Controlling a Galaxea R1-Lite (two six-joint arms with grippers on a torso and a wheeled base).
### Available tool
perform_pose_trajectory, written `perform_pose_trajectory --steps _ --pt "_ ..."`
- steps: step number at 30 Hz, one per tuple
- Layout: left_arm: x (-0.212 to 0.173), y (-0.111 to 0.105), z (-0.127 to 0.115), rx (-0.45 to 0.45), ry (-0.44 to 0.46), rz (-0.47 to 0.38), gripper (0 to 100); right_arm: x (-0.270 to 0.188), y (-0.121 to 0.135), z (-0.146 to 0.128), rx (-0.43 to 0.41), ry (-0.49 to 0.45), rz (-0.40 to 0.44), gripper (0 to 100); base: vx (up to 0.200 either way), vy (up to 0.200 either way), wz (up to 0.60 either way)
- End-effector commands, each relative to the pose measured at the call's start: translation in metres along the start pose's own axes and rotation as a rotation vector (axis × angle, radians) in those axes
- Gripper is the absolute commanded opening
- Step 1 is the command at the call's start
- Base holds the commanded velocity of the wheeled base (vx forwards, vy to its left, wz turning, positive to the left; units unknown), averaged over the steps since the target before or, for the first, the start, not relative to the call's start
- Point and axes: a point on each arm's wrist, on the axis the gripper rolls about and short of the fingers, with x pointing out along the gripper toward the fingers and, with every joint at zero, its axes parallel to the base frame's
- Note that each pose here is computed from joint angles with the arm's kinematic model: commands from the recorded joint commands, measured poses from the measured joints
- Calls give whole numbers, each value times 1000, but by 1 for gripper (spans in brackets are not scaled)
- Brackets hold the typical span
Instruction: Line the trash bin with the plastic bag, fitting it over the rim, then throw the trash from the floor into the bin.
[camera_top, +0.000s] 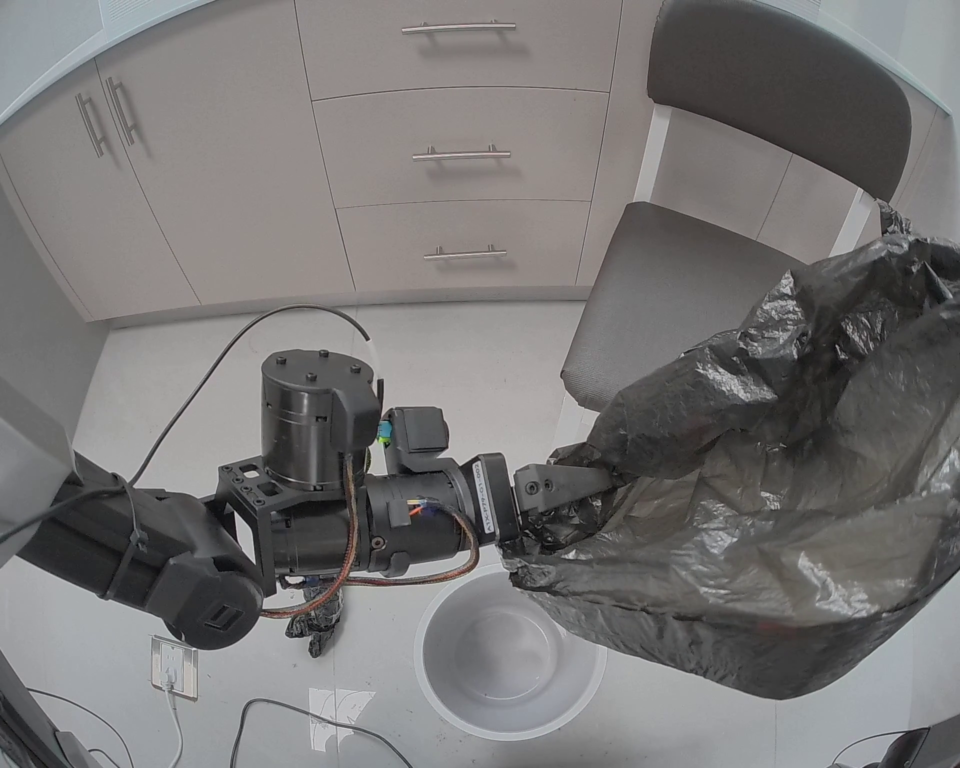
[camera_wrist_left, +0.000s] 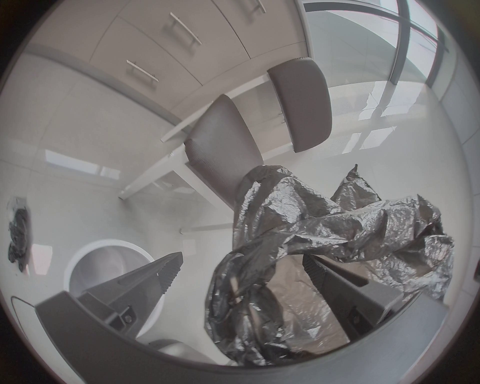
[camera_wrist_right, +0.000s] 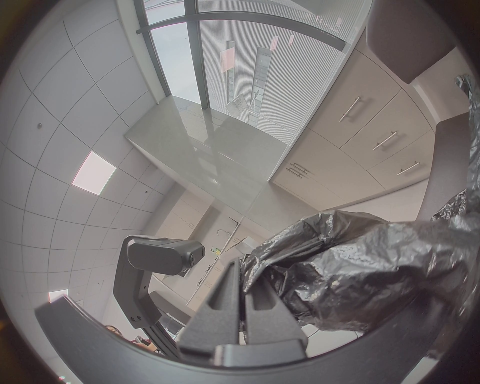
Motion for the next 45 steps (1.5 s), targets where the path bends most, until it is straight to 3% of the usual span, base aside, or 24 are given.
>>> perform_pose_trajectory --steps 1,2,5,13,22,39,40,45 --pt "-2 -2 2 -23 15 -33 100 0 1 0 5 2 8 0 0 0 0" --pt "-5 -1 4 -35 63 -86 100 -1 4 -1 22 15 28 0 0 0 0" --pt "-9 -1 7 -33 94 -132 100 -3 6 -1 45 31 51 0 0 0 0" --pt "-9 5 9 -30 111 -142 100 -4 8 -1 45 32 57 0 0 0 0" --pt "-14 5 8 -43 217 -249 100 -5 10 -1 56 30 61 0 0 0 0" --pt "-1 14 3 -68 253 -236 100 -4 10 0 77 30 62 0 0 0 0" --pt "-1 14 3 -66 252 -238 0 -4 9 0 78 30 61 0 0 0 0" --pt "-4 12 3 -61 247 -242 0 -3 8 -1 84 35 58 0 0 0 0"
